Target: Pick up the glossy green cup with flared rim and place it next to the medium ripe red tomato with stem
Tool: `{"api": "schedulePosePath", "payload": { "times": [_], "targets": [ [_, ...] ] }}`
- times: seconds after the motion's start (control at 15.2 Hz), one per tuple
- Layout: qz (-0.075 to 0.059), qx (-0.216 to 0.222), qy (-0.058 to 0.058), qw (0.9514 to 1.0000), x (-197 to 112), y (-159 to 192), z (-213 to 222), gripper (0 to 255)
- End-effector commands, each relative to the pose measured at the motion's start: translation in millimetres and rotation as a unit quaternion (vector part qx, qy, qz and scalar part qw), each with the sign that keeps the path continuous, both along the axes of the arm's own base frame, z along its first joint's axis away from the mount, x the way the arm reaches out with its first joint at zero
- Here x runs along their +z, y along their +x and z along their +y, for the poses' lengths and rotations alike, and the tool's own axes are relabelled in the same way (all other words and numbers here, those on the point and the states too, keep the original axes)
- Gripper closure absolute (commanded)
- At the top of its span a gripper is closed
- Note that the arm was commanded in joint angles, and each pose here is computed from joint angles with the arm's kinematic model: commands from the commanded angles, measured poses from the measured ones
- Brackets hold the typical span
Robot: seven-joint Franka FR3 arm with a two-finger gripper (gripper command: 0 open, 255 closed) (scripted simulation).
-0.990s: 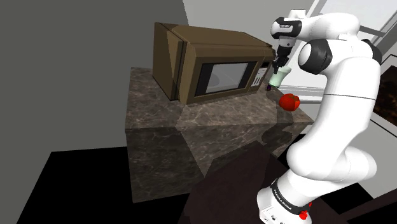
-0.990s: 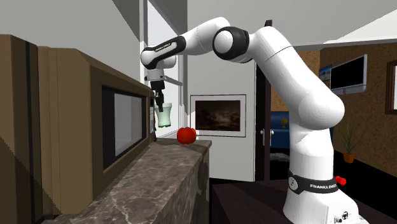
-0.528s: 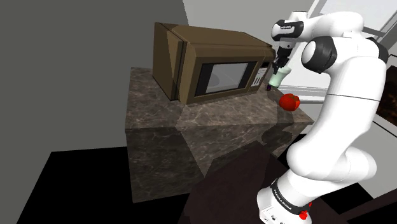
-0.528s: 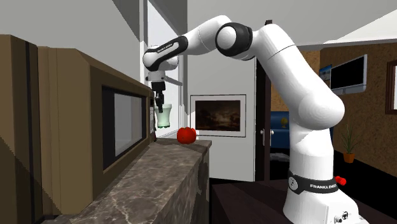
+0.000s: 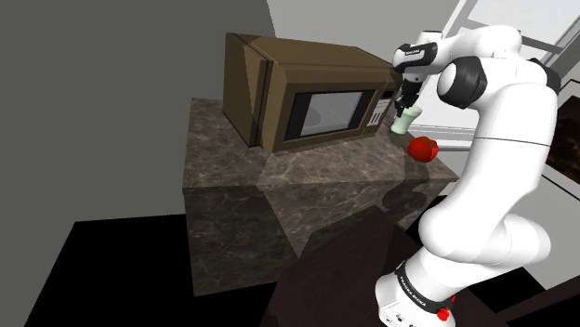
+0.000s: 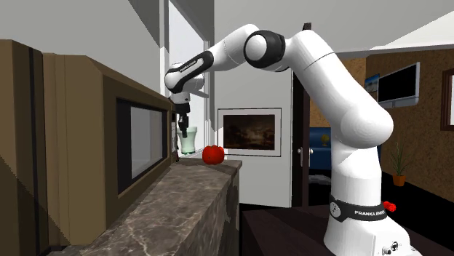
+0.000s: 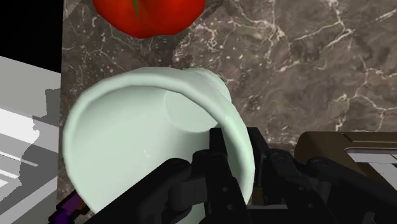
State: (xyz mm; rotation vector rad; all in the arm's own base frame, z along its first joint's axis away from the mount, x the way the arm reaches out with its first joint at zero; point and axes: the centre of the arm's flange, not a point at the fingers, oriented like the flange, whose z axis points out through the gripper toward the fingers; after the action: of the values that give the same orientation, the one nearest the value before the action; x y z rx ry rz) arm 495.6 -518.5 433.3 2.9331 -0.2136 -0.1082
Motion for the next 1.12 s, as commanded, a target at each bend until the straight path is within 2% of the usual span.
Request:
{"api": "schedulePosePath", "payload": {
  "times": [0.0,0.4,0.46,0.79,1.06],
  "targets": [
    [0.027,0.014,0.028,0.9991,-54.6,15.0,20.6,255],
    [0.027,0.014,0.028,0.9991,-54.6,15.0,20.6,255],
    [0.027,0.014,0.028,0.9991,-57.8,8.3,24.4,0],
    [0.027,0.014,0.028,0.9991,-54.6,15.0,20.6,0],
    [0.027,0.014,0.028,0.9991,-5.6,21.7,27.6,0]
  ]
}}
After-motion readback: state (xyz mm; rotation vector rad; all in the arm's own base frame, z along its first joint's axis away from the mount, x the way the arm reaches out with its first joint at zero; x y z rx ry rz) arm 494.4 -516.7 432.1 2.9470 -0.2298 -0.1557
